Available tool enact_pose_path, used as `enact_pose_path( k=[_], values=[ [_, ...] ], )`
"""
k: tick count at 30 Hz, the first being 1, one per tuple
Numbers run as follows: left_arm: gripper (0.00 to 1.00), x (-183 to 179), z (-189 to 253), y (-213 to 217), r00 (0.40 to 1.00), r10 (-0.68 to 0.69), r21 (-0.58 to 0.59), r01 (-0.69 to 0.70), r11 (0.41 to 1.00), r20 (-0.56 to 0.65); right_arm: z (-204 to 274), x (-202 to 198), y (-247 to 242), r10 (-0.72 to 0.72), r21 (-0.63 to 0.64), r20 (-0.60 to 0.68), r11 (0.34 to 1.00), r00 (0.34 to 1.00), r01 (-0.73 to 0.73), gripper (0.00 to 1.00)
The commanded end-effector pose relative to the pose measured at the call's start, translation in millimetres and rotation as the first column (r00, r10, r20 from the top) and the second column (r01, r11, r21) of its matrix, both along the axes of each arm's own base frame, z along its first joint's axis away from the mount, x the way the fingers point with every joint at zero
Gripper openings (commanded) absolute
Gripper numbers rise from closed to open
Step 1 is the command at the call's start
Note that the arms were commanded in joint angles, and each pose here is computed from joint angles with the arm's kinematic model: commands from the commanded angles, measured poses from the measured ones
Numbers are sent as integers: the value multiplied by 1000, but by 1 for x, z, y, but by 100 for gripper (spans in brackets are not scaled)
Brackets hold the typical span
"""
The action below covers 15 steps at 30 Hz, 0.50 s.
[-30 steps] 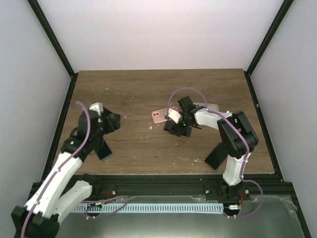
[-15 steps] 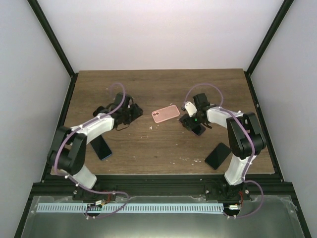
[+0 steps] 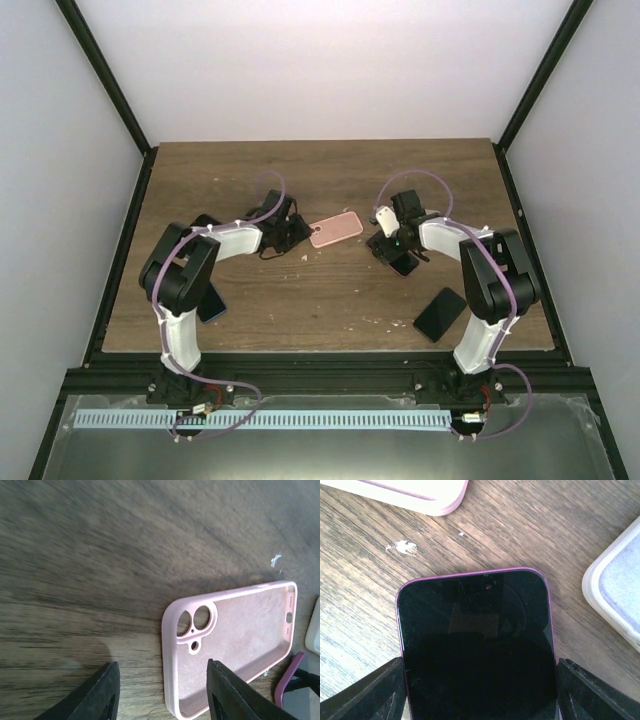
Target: Put the phone into the phone case
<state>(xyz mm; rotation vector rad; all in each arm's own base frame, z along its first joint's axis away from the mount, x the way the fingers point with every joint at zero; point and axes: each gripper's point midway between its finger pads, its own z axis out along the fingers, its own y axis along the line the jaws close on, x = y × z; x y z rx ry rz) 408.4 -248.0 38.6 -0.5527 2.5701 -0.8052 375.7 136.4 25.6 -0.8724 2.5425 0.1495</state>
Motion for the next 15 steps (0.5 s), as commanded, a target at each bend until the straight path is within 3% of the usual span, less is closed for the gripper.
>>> enact_pose_path(
  k=[1, 10, 15],
  values=[
    [49, 8, -2, -18, 1000, -12, -21, 12, 1000, 11, 6, -3, -9, -40, -10, 7, 999, 999, 40, 75],
    [30, 7, -25, -11, 999, 7, 94, -2, 996, -49, 10, -5, -7, -36, 7, 22, 999, 999, 36, 75],
    [12, 8, -21, -2, 999, -15, 173, 23, 985, -50, 11, -5, -3, -36, 31, 20, 999, 999, 35, 74]
  ],
)
